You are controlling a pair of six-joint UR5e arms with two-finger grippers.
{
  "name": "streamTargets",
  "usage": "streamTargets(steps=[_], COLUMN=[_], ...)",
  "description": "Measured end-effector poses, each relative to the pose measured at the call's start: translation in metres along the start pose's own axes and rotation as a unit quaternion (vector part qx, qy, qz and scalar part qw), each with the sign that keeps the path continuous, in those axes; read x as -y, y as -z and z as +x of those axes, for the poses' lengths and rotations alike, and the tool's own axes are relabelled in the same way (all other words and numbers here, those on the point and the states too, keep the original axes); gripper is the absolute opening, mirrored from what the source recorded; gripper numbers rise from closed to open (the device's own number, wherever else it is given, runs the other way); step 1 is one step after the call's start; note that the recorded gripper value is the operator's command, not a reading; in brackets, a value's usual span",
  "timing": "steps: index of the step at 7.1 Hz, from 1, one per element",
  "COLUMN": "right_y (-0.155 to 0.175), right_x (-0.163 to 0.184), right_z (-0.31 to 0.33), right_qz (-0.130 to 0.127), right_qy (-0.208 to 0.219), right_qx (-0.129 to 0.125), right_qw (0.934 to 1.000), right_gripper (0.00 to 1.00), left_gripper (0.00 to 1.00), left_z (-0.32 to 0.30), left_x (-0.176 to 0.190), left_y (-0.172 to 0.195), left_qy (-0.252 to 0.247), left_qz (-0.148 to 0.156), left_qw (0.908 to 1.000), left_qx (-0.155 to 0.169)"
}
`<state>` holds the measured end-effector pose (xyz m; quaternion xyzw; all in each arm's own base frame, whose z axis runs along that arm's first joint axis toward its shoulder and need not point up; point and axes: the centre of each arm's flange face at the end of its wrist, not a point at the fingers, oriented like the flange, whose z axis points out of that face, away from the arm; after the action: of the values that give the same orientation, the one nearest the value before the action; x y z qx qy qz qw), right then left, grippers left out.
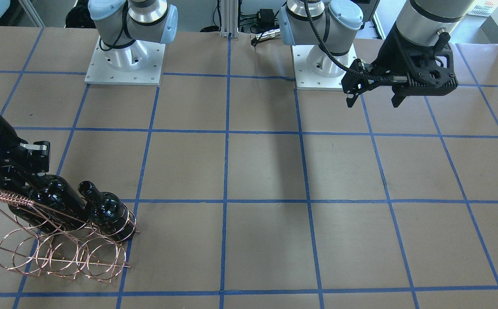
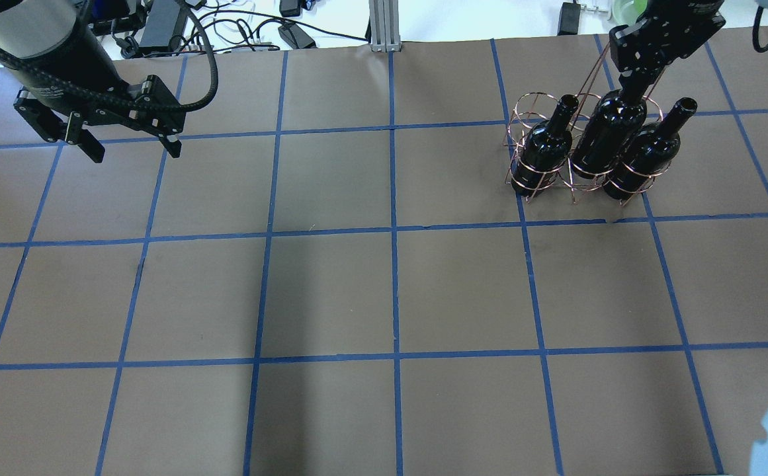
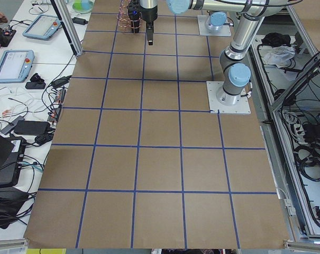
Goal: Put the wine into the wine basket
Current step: 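Lower the bottle with the right gripper into the empty rack slot, then open the right gripper and raise it away from the rack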
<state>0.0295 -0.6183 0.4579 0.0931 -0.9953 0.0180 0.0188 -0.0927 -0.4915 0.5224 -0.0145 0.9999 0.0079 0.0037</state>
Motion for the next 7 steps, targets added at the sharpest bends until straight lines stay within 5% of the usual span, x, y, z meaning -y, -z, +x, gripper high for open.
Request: streamTargets(steps=[2,3,5,7], right_y=[-0.025,-0.035,-0.047,-0.044], right_x=[-0.001,-0.003,-0.005,-0.005], right_z=[-0.001,-0.002,-0.004,-0.003], right_qz=[0.002,-0.002,-0.006,0.007], right_qy=[0.004,0.007,0.010,0.014], right_qx=[0.001,0.002,0.004,-0.002], right_qw=[1.0000,1.0000,0.9999,0.9999], right_gripper=[0.05,0.14,0.68,0.80], left_gripper=[1.00,1.00,1.00,1.00], left_z=[0.013,0.017,0.020,0.020], left_x=[-0.006,-0.007,-0.008,-0.008], left_y=[0.003,0.003,0.003,0.003], left_qy=[-0.009,-0.010,-0.011,-0.012], left_qz=[0.003,0.004,0.004,0.003], left_qw=[1.0000,0.9999,0.9999,0.9999], left_qx=[0.000,0.001,0.002,0.004])
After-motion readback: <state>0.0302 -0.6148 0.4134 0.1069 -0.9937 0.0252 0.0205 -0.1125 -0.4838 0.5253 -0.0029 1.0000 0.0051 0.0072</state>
